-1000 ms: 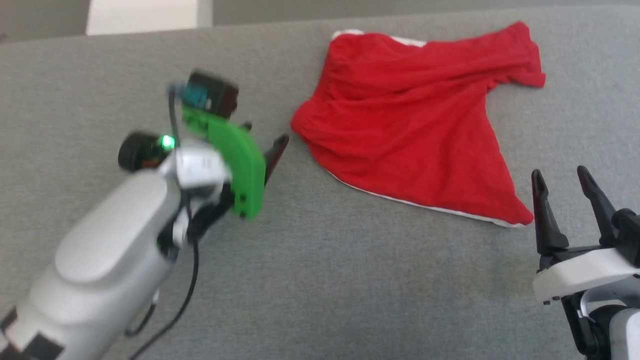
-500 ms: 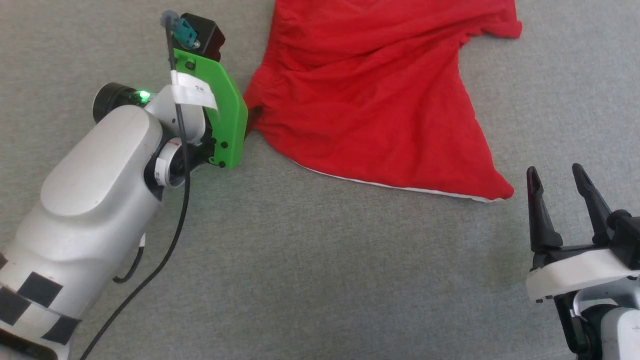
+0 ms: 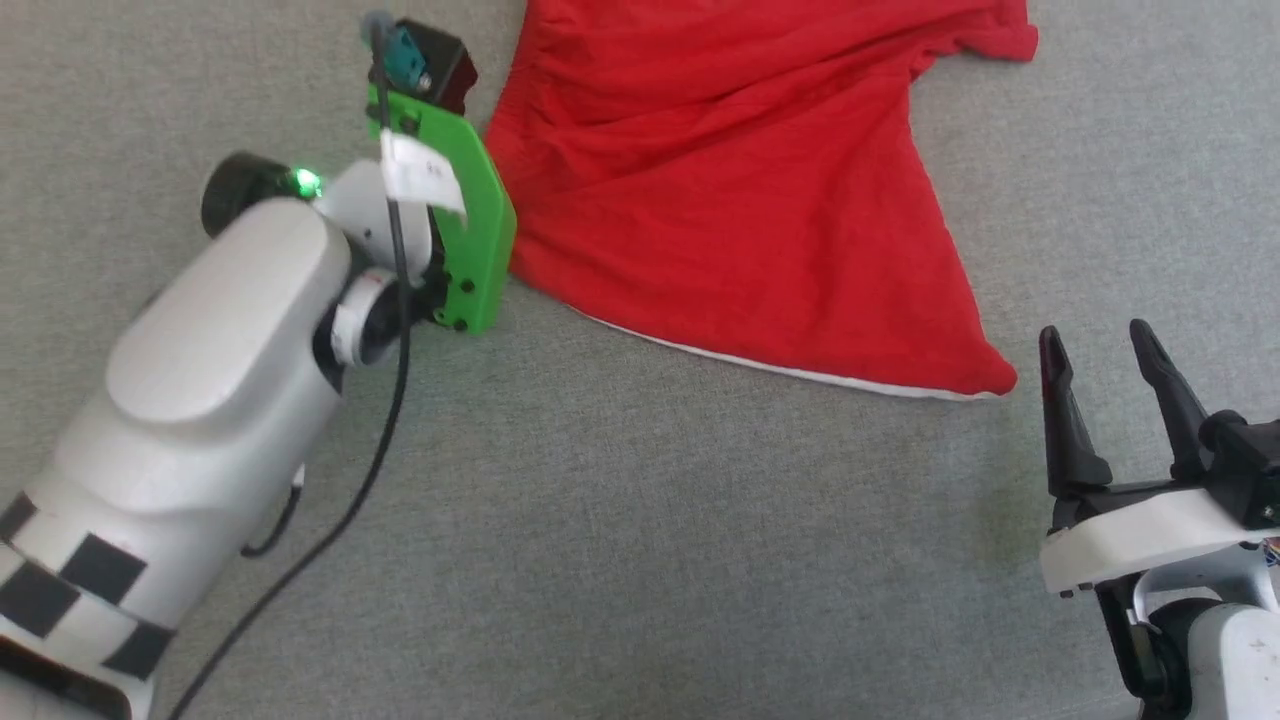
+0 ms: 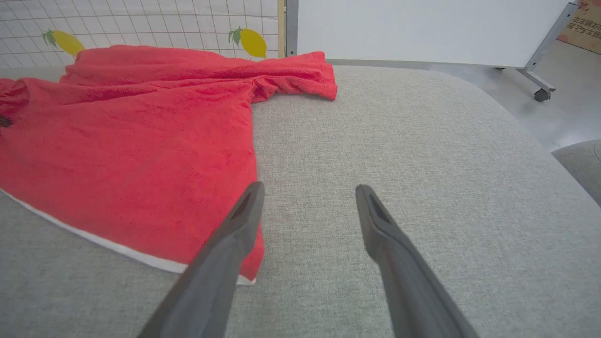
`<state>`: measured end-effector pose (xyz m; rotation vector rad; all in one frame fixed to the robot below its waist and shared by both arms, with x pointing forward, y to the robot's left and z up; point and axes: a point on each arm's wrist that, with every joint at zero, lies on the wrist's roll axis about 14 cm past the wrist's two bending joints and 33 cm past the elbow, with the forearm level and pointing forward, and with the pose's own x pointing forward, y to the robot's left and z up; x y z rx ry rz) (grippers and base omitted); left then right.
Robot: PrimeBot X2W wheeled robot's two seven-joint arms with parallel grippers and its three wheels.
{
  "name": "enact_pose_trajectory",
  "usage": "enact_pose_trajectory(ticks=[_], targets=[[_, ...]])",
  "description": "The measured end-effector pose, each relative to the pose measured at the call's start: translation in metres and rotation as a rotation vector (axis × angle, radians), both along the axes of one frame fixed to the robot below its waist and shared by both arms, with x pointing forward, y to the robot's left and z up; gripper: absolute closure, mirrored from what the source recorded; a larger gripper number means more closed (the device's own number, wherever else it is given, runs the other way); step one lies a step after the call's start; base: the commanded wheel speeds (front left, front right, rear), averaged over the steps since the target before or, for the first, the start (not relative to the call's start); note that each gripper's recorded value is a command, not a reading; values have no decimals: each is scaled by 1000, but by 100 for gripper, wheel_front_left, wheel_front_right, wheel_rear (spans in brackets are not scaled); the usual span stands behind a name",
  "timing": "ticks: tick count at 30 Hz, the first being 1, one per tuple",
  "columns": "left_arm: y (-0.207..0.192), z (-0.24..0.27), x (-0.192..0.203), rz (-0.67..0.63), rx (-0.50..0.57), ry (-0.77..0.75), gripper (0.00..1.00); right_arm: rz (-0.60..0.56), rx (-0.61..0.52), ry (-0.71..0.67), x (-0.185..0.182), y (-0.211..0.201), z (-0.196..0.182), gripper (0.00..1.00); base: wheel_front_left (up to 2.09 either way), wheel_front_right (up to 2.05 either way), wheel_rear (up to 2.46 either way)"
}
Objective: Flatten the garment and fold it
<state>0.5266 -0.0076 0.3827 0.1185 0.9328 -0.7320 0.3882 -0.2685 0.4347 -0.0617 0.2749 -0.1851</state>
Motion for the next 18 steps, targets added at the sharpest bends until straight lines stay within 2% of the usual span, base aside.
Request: enact_pose_trajectory(ticks=[6, 18], targets=[[17, 12, -14, 101, -40, -64, 100, 22, 12, -25, 3, 8, 12, 0, 0, 0, 0], [86, 38, -66, 320, -32, -126, 100, 142, 68, -22, 8, 51, 24, 0, 0, 0, 0]])
